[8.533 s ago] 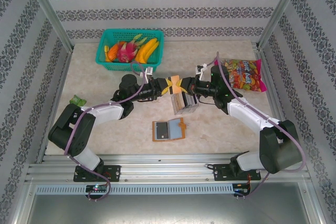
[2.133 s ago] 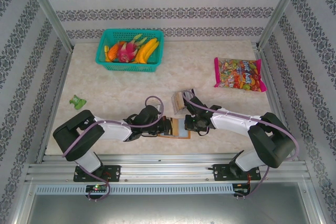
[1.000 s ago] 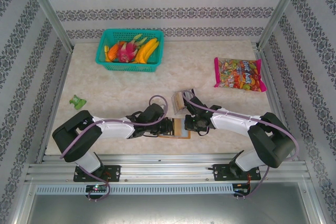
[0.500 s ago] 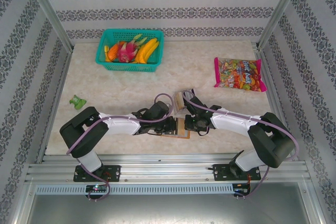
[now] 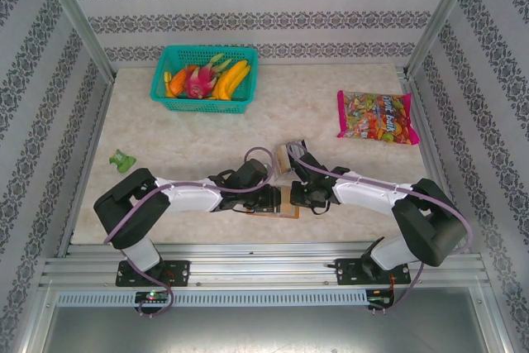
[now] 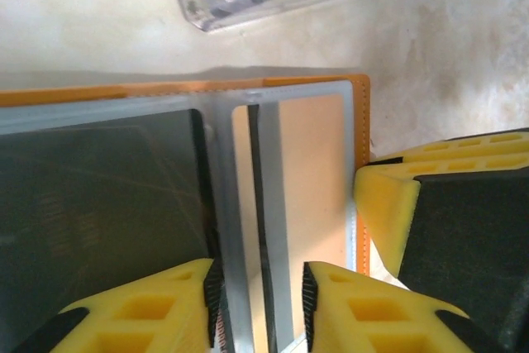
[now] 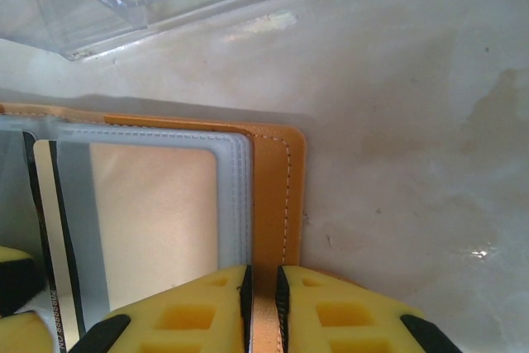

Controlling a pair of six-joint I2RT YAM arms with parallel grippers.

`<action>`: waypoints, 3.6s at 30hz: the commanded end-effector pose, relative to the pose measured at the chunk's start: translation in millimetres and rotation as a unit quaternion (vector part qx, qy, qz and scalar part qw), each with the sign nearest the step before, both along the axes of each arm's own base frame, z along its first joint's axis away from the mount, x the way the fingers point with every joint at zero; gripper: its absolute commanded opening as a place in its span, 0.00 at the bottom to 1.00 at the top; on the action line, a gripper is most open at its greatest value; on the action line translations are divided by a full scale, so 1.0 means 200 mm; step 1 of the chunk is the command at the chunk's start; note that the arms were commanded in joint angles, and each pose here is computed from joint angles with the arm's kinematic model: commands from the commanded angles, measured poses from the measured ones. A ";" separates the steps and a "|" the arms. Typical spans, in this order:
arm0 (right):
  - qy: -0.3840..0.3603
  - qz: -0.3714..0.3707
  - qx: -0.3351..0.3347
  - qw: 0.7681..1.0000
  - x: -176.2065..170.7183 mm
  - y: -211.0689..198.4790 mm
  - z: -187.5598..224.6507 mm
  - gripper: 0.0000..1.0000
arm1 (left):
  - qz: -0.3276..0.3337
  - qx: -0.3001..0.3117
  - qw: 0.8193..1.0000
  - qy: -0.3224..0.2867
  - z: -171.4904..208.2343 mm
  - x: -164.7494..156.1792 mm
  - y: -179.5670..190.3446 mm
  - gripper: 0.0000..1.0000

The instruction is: Put the credit cards into the card holder

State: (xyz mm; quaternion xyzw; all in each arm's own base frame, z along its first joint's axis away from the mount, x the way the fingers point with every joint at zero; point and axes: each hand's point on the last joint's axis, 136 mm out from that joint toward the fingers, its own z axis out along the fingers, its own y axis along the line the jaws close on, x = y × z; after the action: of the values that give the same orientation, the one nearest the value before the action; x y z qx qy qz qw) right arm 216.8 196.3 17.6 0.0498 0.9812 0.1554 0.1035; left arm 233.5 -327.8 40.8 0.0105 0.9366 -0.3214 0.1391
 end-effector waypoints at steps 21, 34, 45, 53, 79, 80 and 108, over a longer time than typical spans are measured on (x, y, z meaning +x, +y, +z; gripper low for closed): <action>-0.057 0.071 0.073 0.993 0.06 0.31 0.22 0.07 | 0.071 0.108 0.991 -0.043 0.05 0.03 0.31 0.42; -0.003 0.069 -0.023 0.997 0.03 0.27 0.02 0.02 | 0.071 0.143 0.987 -0.007 -0.09 0.01 0.31 0.41; -0.001 0.067 -0.041 0.997 -0.01 0.17 0.00 0.07 | 0.074 0.171 0.982 0.019 -0.20 -0.02 0.36 0.34; -0.052 0.060 0.020 0.997 0.06 0.23 0.18 0.09 | 0.065 0.152 0.986 0.005 -0.14 -0.01 0.32 0.33; 0.013 0.085 0.023 0.996 0.01 0.35 0.01 0.06 | 0.060 0.142 0.988 0.012 -0.15 -0.02 0.30 0.27; 0.012 0.082 0.028 0.996 0.02 0.36 0.02 0.06 | 0.060 0.142 0.988 0.011 -0.15 -0.02 0.30 0.27; 0.011 0.039 0.034 0.999 0.02 0.26 0.00 0.06 | 0.072 0.132 0.988 -0.015 -0.07 -0.01 0.33 0.31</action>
State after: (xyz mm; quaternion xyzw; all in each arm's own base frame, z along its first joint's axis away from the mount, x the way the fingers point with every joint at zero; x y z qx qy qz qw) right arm 224.8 253.7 30.0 0.0172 0.9726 0.2099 0.0985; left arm 232.8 -255.7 31.8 -0.0420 0.9669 -0.1765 0.1794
